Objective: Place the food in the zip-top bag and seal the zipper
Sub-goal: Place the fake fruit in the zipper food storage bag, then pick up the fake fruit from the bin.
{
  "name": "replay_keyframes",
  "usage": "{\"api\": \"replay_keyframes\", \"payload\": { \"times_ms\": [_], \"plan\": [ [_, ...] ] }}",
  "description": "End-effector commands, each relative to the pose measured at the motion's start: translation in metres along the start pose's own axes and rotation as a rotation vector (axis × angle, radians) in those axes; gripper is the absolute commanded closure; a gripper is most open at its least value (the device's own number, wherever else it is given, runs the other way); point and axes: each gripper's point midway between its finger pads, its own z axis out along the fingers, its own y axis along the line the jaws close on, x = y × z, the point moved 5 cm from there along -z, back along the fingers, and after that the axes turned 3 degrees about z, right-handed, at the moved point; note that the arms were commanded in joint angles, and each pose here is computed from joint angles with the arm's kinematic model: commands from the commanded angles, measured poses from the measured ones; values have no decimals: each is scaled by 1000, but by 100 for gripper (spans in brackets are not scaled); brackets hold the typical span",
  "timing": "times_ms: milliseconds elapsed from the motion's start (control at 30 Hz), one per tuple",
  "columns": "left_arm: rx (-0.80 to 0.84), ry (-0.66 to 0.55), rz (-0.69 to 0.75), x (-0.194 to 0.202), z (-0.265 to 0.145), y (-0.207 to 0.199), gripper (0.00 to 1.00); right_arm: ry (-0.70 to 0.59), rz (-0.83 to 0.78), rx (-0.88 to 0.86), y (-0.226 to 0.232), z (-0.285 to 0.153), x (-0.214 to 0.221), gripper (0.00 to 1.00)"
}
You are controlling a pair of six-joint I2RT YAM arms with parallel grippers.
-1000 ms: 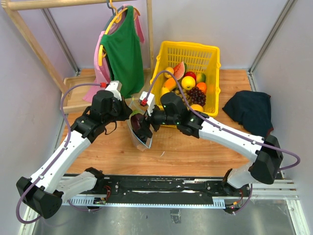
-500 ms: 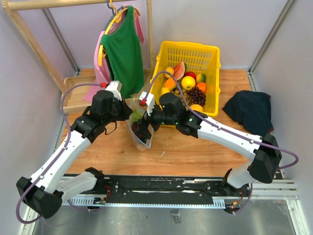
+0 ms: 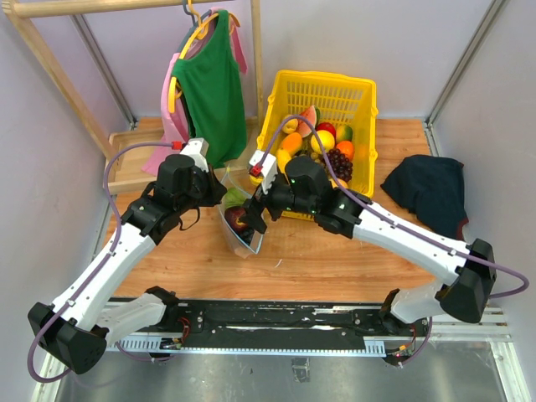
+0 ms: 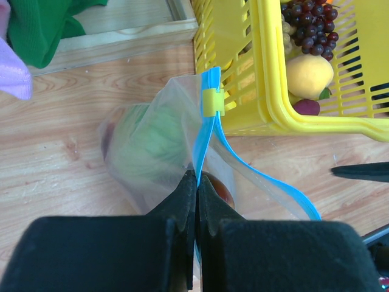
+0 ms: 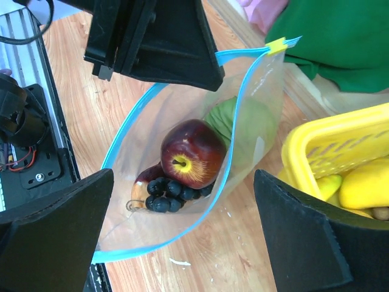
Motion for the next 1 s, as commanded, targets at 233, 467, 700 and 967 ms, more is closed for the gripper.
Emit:
{"api": "replay_keyframes", "payload": {
  "times_ms": [233, 467, 700, 967],
  "plan": [
    [26, -60, -3, -11, -4, -2, 100, 7, -45, 205, -27, -58, -37, 2],
    [23, -60, -2, -11, -3, -2, 100, 121, 35, 343, -67, -74, -29, 2],
    [24, -58, -1, -10, -3, -2, 100, 223, 146, 515, -114, -91, -13, 2],
    [24, -57, -1, -10, -3, -2, 100, 344, 320, 682, -174, -101, 30, 2]
  ]
}}
